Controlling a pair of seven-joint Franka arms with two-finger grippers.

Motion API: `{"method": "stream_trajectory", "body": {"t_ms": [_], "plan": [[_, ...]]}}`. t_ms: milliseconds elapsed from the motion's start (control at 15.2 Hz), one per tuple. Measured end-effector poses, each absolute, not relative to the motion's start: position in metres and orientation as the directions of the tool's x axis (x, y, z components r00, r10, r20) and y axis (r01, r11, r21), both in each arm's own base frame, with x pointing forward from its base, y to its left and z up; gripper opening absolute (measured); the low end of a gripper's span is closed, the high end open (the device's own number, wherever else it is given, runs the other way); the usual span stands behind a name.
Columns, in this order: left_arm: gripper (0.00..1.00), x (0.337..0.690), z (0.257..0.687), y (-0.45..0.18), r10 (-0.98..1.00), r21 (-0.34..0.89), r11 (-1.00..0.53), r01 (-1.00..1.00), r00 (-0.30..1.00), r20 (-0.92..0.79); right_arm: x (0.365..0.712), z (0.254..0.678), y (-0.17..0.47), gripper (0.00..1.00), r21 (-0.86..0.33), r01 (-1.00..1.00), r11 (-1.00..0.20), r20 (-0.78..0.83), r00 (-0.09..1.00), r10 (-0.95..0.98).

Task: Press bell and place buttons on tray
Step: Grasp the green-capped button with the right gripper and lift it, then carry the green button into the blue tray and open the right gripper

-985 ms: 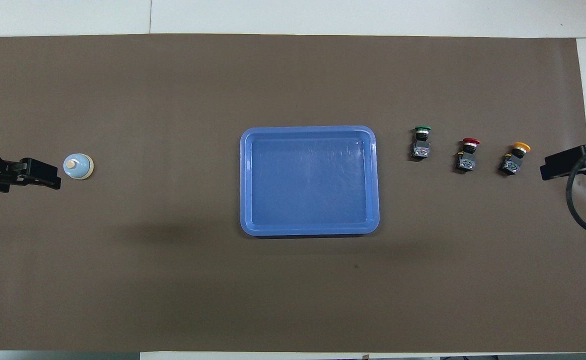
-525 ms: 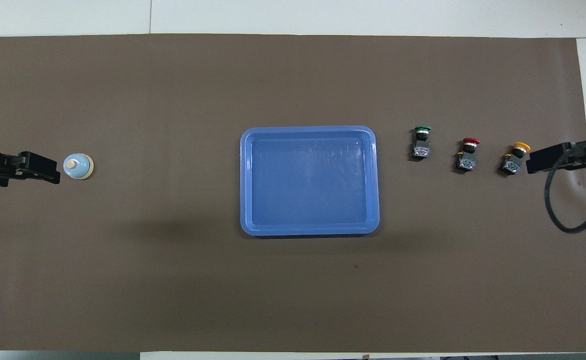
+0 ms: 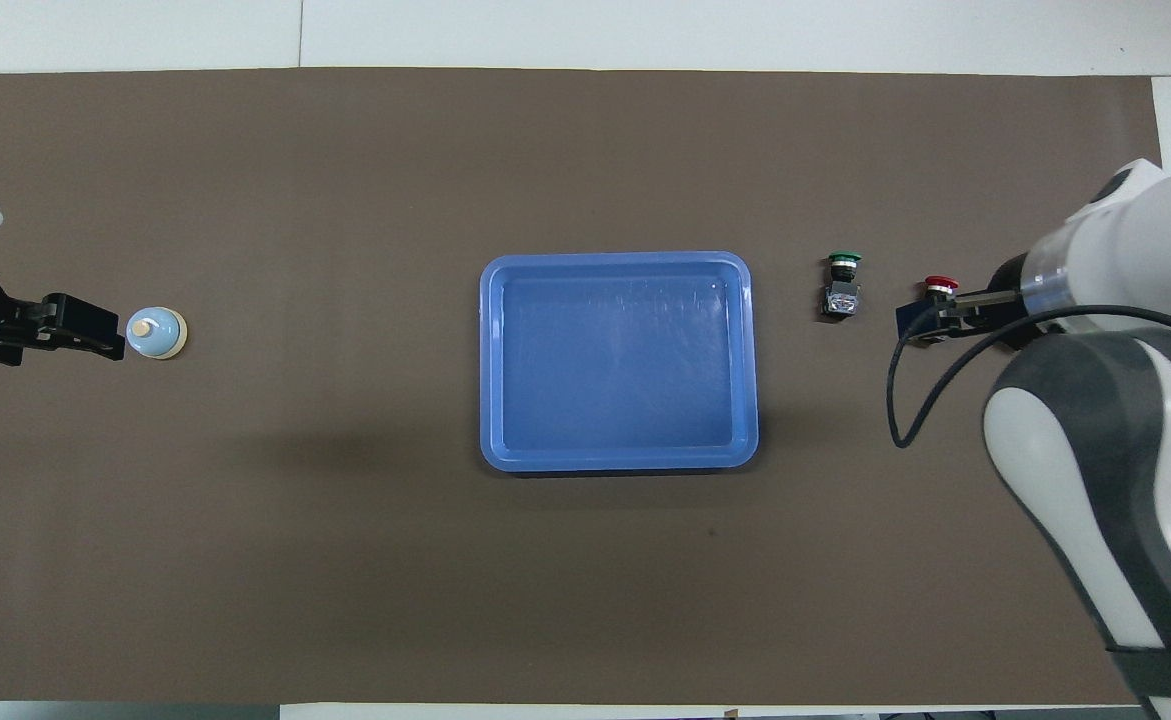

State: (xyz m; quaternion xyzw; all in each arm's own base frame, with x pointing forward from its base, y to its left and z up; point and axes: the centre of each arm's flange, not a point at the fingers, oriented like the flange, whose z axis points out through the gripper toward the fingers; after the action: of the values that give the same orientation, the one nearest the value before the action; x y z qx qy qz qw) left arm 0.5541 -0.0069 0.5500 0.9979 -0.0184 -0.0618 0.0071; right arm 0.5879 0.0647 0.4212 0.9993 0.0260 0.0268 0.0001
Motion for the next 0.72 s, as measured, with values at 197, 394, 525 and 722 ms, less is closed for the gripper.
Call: {"method": "stream_trajectory", "body": {"t_ms": [197, 394, 525, 722], "plan": [[1.00, 0.553, 0.549, -0.007, -0.038, 0.017, -0.999, -0.036, 0.990, -0.132, 0.604, 0.357, 0.073, 1.00, -0.003, 0.064, -0.998, 0.077, 0.995, 0.063], [1.00, 0.553, 0.549, -0.007, -0.039, 0.017, -0.999, -0.037, 0.990, -0.138, 0.613, 0.319, 0.073, 1.00, -0.005, 0.061, -0.998, 0.088, 0.994, 0.061], [1.00, 0.552, 0.549, -0.007, -0.039, 0.017, -0.999, -0.037, 0.989, -0.141, 0.616, 0.305, 0.072, 1.00, -0.005, 0.059, -0.998, 0.093, 0.994, 0.058], [1.00, 0.552, 0.549, -0.008, -0.039, 0.017, -0.999, -0.037, 0.989, -0.141, 0.616, 0.300, 0.072, 0.97, -0.005, 0.059, -0.998, 0.091, 0.994, 0.059]]}}
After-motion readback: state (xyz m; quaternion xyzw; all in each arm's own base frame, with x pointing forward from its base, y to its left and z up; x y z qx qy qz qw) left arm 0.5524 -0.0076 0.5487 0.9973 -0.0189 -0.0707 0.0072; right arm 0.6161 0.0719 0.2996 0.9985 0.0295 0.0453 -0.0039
